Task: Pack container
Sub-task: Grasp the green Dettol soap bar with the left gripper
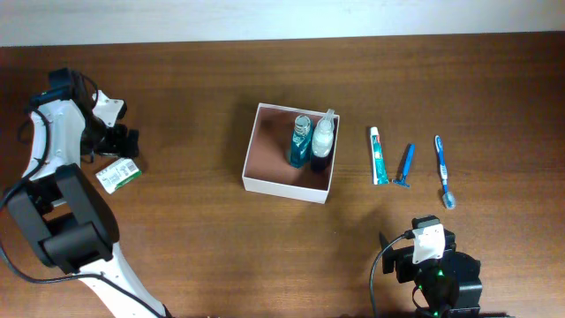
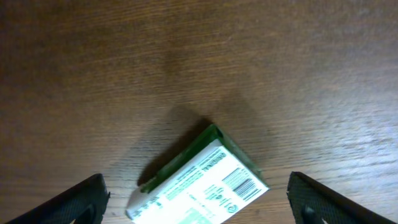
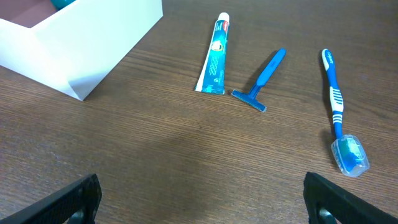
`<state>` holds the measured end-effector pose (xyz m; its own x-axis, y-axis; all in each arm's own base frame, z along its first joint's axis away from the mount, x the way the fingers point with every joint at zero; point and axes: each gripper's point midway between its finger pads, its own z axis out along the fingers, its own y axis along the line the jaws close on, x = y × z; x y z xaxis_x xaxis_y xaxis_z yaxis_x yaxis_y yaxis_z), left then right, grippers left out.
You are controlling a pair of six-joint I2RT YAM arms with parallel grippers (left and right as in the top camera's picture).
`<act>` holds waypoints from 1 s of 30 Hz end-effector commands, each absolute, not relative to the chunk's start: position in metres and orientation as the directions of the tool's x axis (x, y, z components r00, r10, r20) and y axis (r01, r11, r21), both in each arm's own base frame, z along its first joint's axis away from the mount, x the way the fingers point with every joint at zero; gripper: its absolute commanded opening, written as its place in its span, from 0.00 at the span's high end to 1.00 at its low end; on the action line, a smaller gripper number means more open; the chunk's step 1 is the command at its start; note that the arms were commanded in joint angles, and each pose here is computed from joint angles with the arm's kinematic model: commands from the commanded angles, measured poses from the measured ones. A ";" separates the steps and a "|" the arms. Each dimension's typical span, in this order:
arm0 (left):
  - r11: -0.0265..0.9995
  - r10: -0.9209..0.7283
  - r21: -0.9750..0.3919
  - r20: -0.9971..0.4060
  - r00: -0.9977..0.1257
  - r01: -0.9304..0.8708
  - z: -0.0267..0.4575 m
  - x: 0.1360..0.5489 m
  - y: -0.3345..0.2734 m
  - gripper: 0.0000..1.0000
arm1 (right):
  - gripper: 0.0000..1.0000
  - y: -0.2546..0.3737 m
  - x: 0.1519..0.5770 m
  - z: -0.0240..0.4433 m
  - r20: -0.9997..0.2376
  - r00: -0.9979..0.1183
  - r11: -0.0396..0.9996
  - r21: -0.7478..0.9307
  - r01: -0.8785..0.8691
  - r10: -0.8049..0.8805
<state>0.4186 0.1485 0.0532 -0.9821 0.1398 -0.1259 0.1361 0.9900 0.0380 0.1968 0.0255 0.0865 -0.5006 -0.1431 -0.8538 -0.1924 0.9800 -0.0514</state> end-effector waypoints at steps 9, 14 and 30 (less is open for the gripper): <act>0.963 0.266 -0.046 -0.001 -0.964 0.265 0.010 0.386 0.136 0.23 | 0.01 0.024 0.197 0.086 -0.855 -0.501 0.982 -0.046 -0.183 -0.133; 0.962 0.267 -0.072 0.037 -0.963 0.264 -0.007 0.370 0.131 0.24 | 0.01 0.024 0.197 0.086 -0.855 -0.501 0.982 -0.046 -0.183 -0.133; 0.989 0.128 -0.078 0.069 -0.989 0.122 -0.007 0.366 0.123 0.54 | 0.01 0.024 0.197 0.086 -0.855 -0.501 0.982 -0.046 -0.183 -0.133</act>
